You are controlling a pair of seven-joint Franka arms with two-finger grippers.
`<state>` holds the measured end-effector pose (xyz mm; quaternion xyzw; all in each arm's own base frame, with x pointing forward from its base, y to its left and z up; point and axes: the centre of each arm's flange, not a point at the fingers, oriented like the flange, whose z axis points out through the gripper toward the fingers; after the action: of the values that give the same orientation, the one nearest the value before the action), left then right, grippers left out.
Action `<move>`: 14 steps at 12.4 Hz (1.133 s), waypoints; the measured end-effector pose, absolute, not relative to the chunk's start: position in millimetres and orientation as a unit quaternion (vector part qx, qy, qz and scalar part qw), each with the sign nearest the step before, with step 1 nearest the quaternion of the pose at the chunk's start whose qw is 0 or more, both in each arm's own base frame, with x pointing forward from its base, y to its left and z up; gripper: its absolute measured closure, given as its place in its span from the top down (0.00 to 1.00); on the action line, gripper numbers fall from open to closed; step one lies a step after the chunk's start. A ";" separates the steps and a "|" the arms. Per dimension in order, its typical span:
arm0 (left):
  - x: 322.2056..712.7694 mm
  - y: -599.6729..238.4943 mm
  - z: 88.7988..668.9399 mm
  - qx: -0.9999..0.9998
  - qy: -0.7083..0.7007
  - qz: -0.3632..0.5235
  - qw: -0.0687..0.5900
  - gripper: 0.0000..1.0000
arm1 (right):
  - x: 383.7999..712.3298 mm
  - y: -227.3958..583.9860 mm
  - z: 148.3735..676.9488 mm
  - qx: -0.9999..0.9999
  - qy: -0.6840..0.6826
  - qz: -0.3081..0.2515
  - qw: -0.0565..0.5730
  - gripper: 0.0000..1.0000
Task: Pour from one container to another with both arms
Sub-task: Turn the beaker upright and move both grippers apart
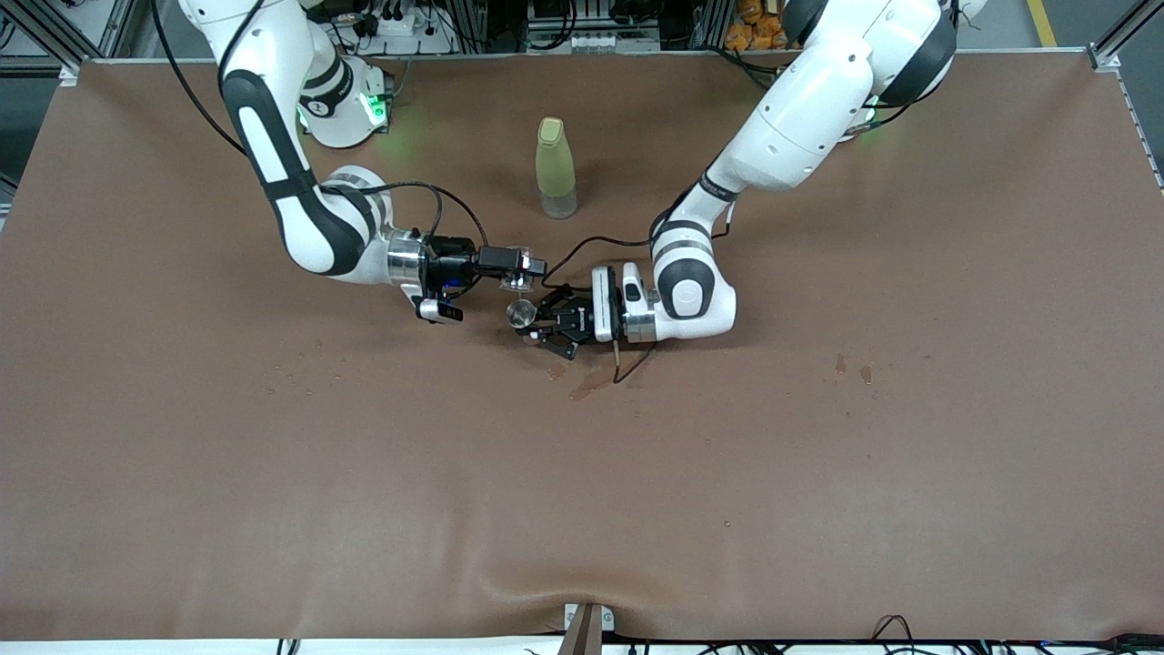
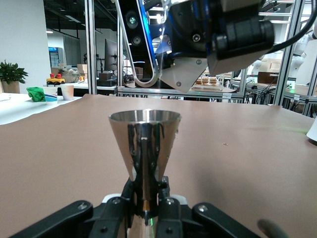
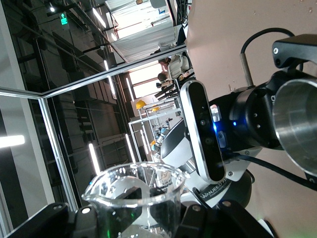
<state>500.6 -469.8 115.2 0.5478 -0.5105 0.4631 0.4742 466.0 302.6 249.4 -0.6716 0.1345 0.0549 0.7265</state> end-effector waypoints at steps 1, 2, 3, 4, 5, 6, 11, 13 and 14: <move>499.4 -469.2 115.8 0.548 -0.511 0.462 0.474 0.21 | 466.8 302.2 249.8 -0.671 0.136 0.056 0.726 0.17; 498.2 -468.4 116.8 0.549 -0.511 0.461 0.474 0.21 | 467.9 301.5 250.4 -0.671 0.137 0.056 0.727 0.17; 497.8 -467.7 118.1 0.549 -0.511 0.461 0.474 0.21 | 469.1 300.9 251.2 -0.672 0.133 0.051 0.727 0.17; 497.9 -467.2 118.9 0.549 -0.511 0.461 0.474 0.21 | 469.9 301.0 252.1 -0.675 0.117 0.036 0.728 0.17; 497.9 -466.7 119.2 0.549 -0.511 0.461 0.474 0.21 | 470.0 301.4 253.1 -0.681 0.088 0.012 0.727 0.17; 497.8 -466.4 119.5 0.549 -0.511 0.461 0.474 0.21 | 469.5 301.2 253.5 -0.686 0.051 -0.020 0.725 0.17; 511.4 -457.9 132.1 0.560 -0.494 0.462 0.478 0.21 | 478.9 276.1 256.2 -0.694 -0.157 -0.175 0.681 0.17; 525.8 -445.4 141.4 0.566 -0.484 0.470 0.474 0.21 | 489.1 251.0 262.9 -0.676 -0.225 -0.216 0.668 0.17; 532.9 -437.2 142.9 0.568 -0.483 0.471 0.471 0.21 | 495.2 235.6 265.6 -0.668 -0.257 -0.236 0.656 0.17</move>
<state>532.9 -437.2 142.9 0.5681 -0.4833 0.4715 0.4706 495.2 235.6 265.6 -0.6685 -0.2573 -0.2365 0.6565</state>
